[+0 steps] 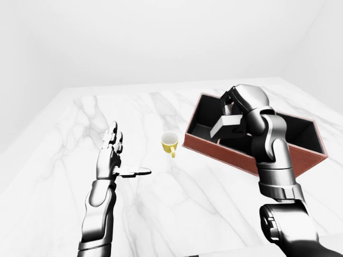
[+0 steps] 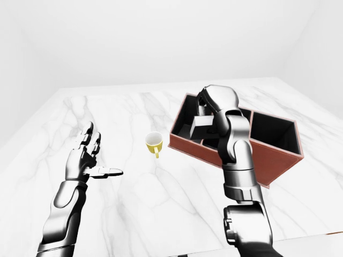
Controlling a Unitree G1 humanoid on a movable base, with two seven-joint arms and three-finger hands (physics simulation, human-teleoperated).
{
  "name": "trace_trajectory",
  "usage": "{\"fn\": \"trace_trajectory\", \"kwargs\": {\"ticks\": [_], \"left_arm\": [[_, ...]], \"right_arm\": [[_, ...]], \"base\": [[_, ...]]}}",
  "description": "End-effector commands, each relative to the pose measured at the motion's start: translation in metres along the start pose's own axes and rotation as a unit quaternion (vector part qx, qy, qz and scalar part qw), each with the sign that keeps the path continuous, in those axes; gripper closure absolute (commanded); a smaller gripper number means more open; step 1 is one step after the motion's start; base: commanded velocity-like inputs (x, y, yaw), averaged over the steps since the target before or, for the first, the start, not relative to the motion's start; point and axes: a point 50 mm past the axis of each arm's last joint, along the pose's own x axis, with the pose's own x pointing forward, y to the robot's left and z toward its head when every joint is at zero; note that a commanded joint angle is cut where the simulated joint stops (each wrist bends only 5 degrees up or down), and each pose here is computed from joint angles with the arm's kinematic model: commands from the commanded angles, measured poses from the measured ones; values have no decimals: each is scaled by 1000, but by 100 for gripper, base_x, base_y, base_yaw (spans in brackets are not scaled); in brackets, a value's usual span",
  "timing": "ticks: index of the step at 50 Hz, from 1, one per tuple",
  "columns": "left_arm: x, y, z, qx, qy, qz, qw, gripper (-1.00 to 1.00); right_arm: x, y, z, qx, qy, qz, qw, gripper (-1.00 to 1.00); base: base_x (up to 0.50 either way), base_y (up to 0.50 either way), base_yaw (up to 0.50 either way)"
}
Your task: Pick up the book and place it in the caddy.
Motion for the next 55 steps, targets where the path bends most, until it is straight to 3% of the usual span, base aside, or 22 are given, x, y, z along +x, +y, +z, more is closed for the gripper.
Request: {"fn": "trace_trajectory", "kwargs": {"ticks": [1, 29, 55], "left_arm": [[0, -1, 0, 1, 1, -1, 1000, -100], [1, 0, -1, 0, 0, 0, 1000, -100], [2, 0, -1, -1, 1, 1, 1000, -100]], "right_arm": [[1, -5, -9, -6, 14, -25, 1000, 100], [0, 7, -31, -24, 50, -16, 998, 100], [5, -2, -40, -77, 78, -15, 994, 100]], "base": [[0, 0, 0], [0, 0, 0], [0, 0, 0]]}}
